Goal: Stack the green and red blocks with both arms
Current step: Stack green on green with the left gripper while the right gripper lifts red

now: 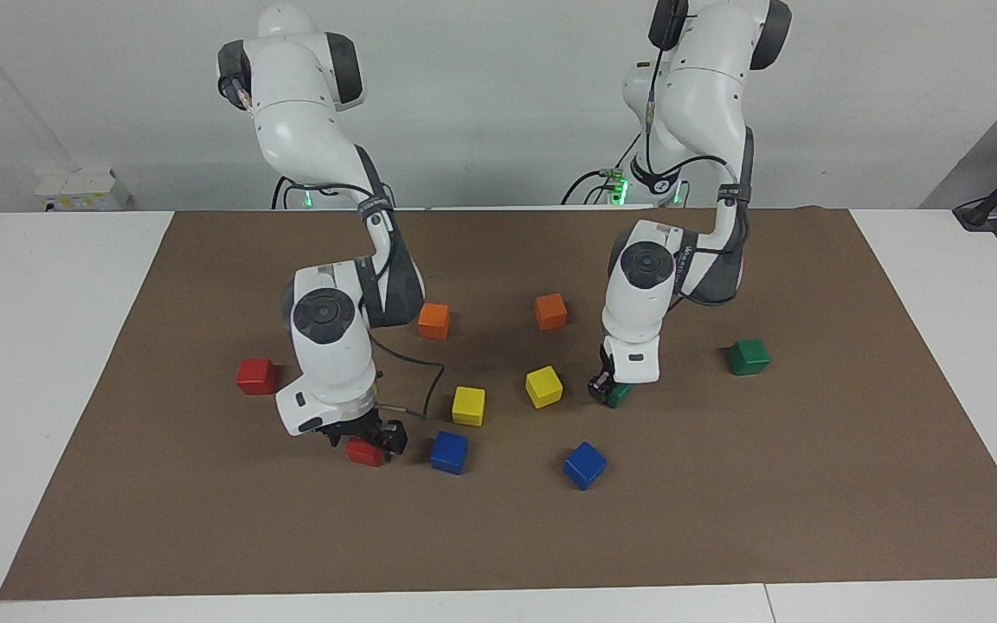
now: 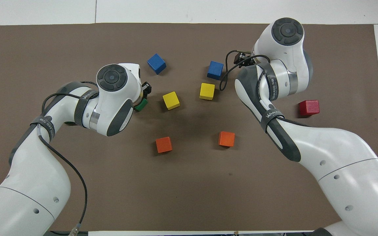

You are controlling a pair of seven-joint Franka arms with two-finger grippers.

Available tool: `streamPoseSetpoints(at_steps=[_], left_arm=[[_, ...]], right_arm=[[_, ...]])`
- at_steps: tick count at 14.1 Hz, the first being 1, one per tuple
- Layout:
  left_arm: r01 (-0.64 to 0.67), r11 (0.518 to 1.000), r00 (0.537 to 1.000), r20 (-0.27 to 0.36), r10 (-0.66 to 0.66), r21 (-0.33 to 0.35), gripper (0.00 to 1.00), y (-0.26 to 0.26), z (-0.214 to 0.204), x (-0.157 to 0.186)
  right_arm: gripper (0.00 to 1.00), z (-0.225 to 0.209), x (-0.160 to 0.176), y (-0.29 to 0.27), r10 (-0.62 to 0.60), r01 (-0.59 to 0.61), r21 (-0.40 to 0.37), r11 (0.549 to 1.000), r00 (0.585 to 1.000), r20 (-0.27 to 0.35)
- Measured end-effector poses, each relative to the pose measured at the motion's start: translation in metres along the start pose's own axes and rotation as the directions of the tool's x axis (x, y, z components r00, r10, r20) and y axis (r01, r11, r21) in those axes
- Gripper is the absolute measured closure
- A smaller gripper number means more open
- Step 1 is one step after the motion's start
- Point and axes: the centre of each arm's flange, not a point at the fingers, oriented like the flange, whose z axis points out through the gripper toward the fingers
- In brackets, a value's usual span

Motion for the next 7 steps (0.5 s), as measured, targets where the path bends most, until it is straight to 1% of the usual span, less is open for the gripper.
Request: streamPoseSetpoints(at_steps=[1, 3, 5, 6, 7], left_arm=[[-0.055, 0.998, 0.998, 0.002, 0.055, 0.021, 0.45, -0.008, -0.006, 0.009], [-0.203, 0.977, 0.979, 0.031, 0.202, 0.064, 0.45, -0.045, -0.038, 0.047], [-0.339, 0.938, 0.939, 0.088, 0.333, 0.064, 0.45, -0.098, -0.078, 0.091], [-0.406, 0.913, 0.91, 0.114, 0.399, 0.045, 0.45, -0.127, -0.094, 0.113], [-0.469, 0.883, 0.876, 0.133, 0.463, 0.015, 0.45, -0.154, -0.102, 0.132]], right_arm=[[0.0, 0.005, -0.001, -0.001, 0.0, 0.0, 0.007, 1.0, 1.0, -0.009], [0.0, 0.024, -0.01, 0.0, 0.002, -0.002, 0.011, 1.0, 1.0, -0.011], [0.0, 0.037, -0.017, 0.004, 0.002, -0.002, 0.001, 1.0, 1.0, 0.005], [0.07, 0.038, -0.017, 0.005, 0.003, -0.003, -0.001, 1.0, 1.0, 0.007], [0.2, 0.035, -0.017, 0.005, 0.003, -0.003, 0.002, 1.0, 1.0, 0.004]])
